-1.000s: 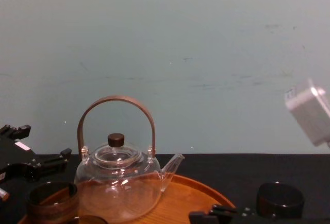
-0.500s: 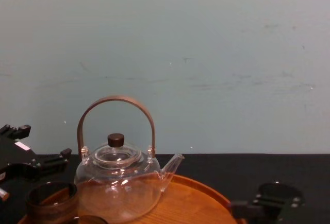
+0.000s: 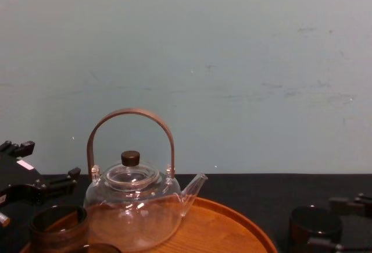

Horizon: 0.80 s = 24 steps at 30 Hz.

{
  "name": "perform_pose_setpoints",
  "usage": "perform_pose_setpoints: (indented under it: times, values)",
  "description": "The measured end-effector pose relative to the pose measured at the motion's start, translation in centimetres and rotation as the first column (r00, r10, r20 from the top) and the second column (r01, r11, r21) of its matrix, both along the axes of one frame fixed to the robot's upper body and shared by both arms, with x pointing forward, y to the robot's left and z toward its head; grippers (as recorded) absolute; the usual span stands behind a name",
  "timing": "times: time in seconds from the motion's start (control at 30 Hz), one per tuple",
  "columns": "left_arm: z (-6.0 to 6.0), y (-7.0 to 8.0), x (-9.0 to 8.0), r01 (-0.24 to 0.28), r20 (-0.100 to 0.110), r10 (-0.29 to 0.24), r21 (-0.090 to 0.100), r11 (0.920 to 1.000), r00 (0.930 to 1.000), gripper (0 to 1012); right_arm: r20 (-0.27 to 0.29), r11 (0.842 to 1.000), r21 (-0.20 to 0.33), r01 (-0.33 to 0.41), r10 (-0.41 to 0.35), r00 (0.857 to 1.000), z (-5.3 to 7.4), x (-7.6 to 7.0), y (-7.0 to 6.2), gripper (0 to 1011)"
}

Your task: Pick up the glass from the table and place it on the tray.

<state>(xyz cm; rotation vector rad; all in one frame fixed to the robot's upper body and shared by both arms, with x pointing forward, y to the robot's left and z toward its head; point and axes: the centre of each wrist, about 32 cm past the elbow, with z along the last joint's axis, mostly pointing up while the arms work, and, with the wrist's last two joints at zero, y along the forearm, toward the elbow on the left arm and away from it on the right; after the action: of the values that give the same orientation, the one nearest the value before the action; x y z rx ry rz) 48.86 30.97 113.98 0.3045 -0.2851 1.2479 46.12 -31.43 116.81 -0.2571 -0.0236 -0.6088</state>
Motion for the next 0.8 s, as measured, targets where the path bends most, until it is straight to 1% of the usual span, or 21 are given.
perform_pose_setpoints:
  times: [0.03,0.07,0.23,0.27,0.33,0.37,0.43,0.47,0.67,0.8]
  values:
    - [0.0,0.0,0.0,0.000,0.000,0.000,0.000,1.0000,1.0000,1001,0.000,1.000,0.000,0.000,0.000,1.000,0.0,0.0,0.0,1002]
    - [0.0,0.0,0.0,0.000,0.000,0.000,0.000,1.0000,1.0000,1001,0.000,1.000,0.001,0.025,-0.025,1.000,0.0,-0.1,-0.3,1002]
    - [0.0,0.0,0.0,0.000,0.000,0.000,0.000,1.0000,1.0000,1001,0.001,0.995,0.006,0.103,-0.103,0.995,0.0,-0.4,-0.9,1002]
    - [0.0,0.0,0.0,0.000,0.000,0.000,0.000,1.0000,1.0000,1001,0.002,0.991,0.009,0.133,-0.133,0.991,0.0,-0.4,-1.1,1002]
    - [0.0,0.0,0.0,0.000,0.000,0.000,0.000,1.0000,1.0000,1001,0.003,0.986,0.012,0.164,-0.164,0.987,0.1,-0.5,-1.2,1002]
    - [0.0,0.0,0.0,0.000,0.000,0.000,0.000,1.0000,1.0000,1001,0.002,0.981,0.014,0.192,-0.192,0.981,0.1,-0.5,-1.3,1002]
    - [0.0,0.0,0.0,0.000,0.000,0.000,0.000,1.0000,1.0000,1001,0.000,0.977,0.015,0.213,-0.213,0.977,0.1,-0.5,-1.3,1002]
    - [0.0,0.0,0.0,0.000,0.000,0.000,0.000,1.0000,1.0000,1001,-0.003,0.972,0.014,0.234,-0.234,0.972,0.1,-0.5,-1.3,1002]
    - [0.0,0.0,0.0,0.000,0.000,0.000,0.000,1.0000,1.0000,1001,-0.023,0.960,0.006,0.281,-0.281,0.959,-0.1,-0.4,-1.2,1002]
    - [0.0,0.0,0.0,0.000,0.000,0.000,0.000,1.0000,1.0000,1001,-0.059,0.951,-0.006,0.310,-0.310,0.949,-0.3,-0.2,-1.0,1002]
